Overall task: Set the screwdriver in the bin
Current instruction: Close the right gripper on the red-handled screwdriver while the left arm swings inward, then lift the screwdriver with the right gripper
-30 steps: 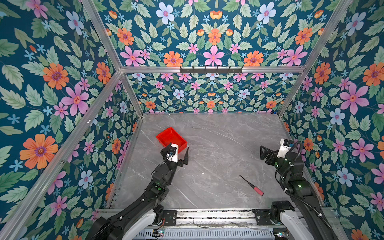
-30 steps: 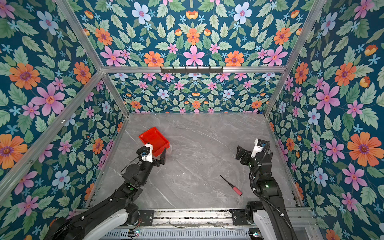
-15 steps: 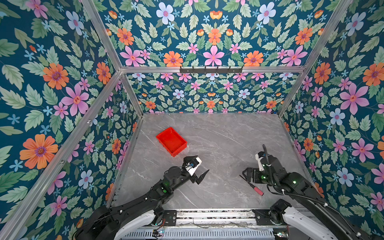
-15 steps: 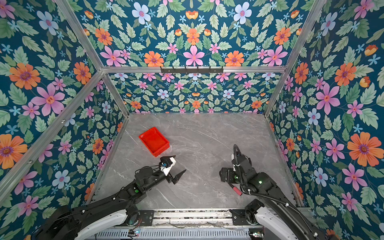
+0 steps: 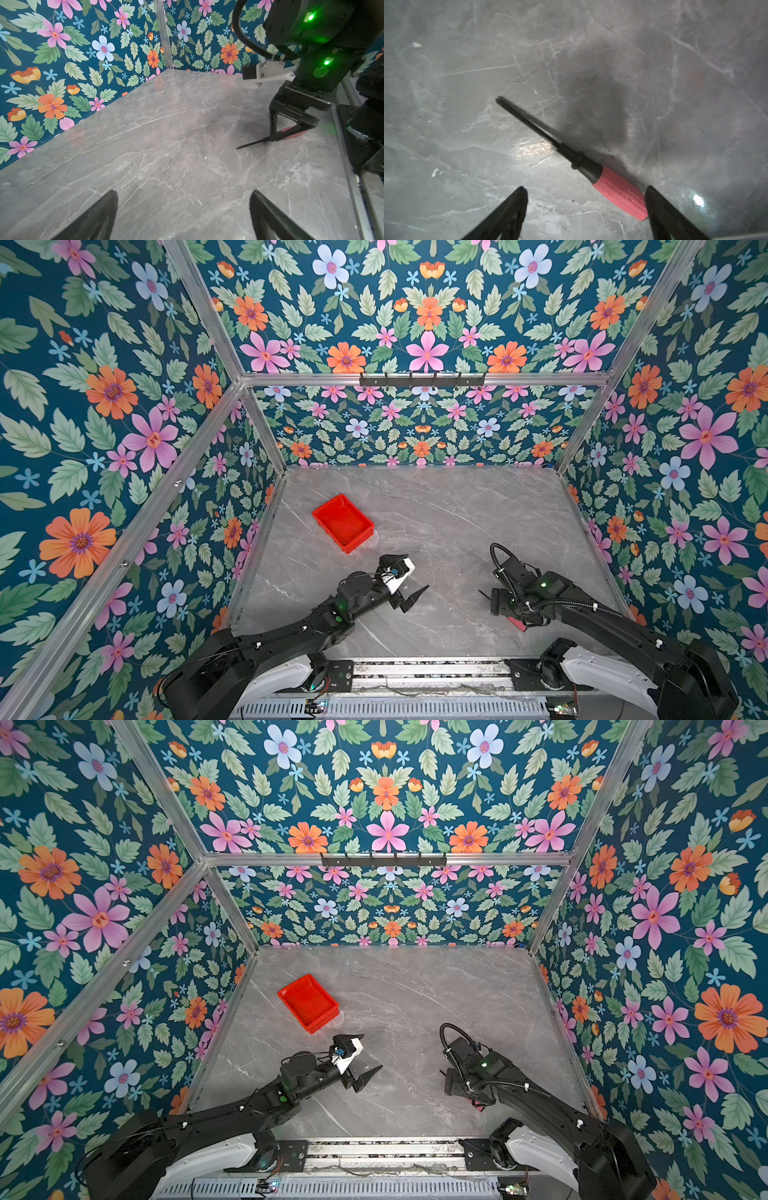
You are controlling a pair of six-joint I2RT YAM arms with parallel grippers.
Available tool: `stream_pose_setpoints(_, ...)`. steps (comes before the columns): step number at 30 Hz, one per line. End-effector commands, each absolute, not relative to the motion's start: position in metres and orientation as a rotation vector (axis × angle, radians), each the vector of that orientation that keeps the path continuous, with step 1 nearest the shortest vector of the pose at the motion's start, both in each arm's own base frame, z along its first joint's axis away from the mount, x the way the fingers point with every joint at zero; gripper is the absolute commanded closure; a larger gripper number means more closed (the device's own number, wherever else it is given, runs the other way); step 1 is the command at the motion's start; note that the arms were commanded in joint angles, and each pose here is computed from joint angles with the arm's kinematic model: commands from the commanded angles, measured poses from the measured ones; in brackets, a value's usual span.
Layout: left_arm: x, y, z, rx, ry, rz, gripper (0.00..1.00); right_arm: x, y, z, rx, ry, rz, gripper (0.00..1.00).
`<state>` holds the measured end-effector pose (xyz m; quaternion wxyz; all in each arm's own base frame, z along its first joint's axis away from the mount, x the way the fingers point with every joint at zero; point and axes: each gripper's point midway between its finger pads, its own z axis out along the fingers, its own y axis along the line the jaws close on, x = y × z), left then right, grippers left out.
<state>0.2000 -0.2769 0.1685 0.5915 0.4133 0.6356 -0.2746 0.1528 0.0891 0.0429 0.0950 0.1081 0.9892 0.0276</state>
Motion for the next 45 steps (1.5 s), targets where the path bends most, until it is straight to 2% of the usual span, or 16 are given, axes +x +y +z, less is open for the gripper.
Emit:
stream_pose_setpoints(1, 0.199, -0.279, 0.179, 0.938, 1.441, -0.659, 0.00, 0.156, 0.089, 0.038, 0.419, 2.929, 0.105, 0.12)
stream_pose_setpoints(10, 0.201, -0.280, 0.184, 0.889, 1.433, -0.675, 0.00, 0.163, 0.090, 0.022, 0.430, 2.989, 0.072, 0.14)
stream_pose_setpoints(16, 0.203, -0.286, 0.188, 0.859, 1.422, -0.710, 0.00, 0.165, 0.092, 0.016, 0.373, 3.032, 0.028, 0.24)
stream_pose_setpoints(19, 0.202, -0.288, 0.183, 0.868, 1.435, -0.712, 0.00, 0.168, 0.090, 0.014, 0.355, 3.039, -0.013, 0.33)
stream_pose_setpoints(26, 0.200, -0.288, 0.183, 0.865, 1.438, -0.721, 0.00, 0.172, 0.086, 0.007, 0.253, 3.076, -0.102, 0.42)
stream_pose_setpoints(35, 0.199, -0.289, 0.182, 0.867, 1.443, -0.726, 0.00, 0.177, 0.088, 0.003, 0.240, 3.070, -0.105, 0.78)
stream_pose_setpoints(45, 0.202, -0.292, 0.184, 0.814, 1.454, -0.759, 0.00, 0.192, 0.096, 0.017, 0.223, 2.966, -0.007, 1.00)
